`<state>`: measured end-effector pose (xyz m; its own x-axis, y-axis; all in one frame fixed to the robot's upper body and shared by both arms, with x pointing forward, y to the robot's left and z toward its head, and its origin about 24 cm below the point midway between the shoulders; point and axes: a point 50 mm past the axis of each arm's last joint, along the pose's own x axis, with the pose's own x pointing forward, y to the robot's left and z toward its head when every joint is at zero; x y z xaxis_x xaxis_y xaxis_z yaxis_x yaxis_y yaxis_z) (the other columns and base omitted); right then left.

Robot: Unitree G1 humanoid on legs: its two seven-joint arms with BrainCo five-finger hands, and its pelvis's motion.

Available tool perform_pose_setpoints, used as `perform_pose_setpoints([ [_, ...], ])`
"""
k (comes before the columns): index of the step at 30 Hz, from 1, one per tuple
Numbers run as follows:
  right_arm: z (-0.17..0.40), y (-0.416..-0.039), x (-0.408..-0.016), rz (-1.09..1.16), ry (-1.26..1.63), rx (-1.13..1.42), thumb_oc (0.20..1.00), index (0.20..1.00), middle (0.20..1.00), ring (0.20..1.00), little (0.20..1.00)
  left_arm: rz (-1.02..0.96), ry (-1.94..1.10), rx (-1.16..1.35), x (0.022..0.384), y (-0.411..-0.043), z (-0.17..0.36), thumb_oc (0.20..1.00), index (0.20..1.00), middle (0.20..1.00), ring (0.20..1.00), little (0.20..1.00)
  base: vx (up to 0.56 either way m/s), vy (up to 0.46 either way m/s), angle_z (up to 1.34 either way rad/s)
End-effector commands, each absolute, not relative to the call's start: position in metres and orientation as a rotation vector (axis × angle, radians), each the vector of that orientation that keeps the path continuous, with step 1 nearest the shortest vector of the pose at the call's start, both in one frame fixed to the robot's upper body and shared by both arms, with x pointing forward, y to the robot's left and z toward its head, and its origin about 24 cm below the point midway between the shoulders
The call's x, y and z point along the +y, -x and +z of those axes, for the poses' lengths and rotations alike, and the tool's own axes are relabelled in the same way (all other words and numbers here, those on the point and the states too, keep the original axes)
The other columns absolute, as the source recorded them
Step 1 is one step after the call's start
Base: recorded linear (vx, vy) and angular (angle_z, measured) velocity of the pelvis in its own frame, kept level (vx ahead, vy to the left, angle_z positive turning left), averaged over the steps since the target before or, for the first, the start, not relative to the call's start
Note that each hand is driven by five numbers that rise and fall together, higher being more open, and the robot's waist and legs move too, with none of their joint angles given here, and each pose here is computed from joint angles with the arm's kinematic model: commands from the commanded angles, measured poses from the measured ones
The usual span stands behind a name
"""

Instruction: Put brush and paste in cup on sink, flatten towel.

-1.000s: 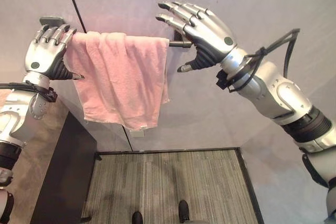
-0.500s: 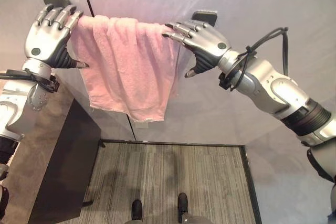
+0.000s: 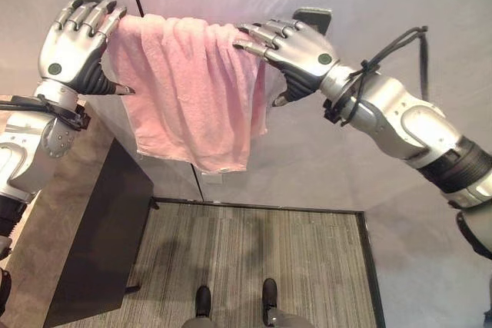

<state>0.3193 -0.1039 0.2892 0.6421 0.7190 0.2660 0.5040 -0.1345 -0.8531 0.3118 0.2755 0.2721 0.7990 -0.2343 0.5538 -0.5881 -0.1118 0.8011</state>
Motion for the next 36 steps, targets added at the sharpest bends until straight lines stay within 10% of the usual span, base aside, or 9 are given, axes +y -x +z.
perform_pose_setpoints([
  [1,0.285,-0.320,-0.125,0.256,1.929,-0.907,1.000,1.000,1.000,1.000,1.000,0.332,-1.823,-0.442,0.311,-0.303,0.261,1.000,1.000,1.000,1.000,1.000,0.00,0.000,0.00],
  [11,0.264,-0.358,-0.202,0.104,2.204,-0.511,1.000,1.000,1.000,1.000,1.000,0.366,-1.838,-0.321,0.331,-0.310,0.258,1.000,1.000,1.000,1.000,1.000,-0.01,-0.001,0.03],
  [36,0.259,-0.350,-0.182,0.007,1.892,-0.659,1.000,1.000,1.000,1.000,1.000,0.484,-1.404,-0.258,0.341,-0.311,0.210,1.000,1.000,1.000,1.000,1.000,-0.01,-0.005,-0.02],
])
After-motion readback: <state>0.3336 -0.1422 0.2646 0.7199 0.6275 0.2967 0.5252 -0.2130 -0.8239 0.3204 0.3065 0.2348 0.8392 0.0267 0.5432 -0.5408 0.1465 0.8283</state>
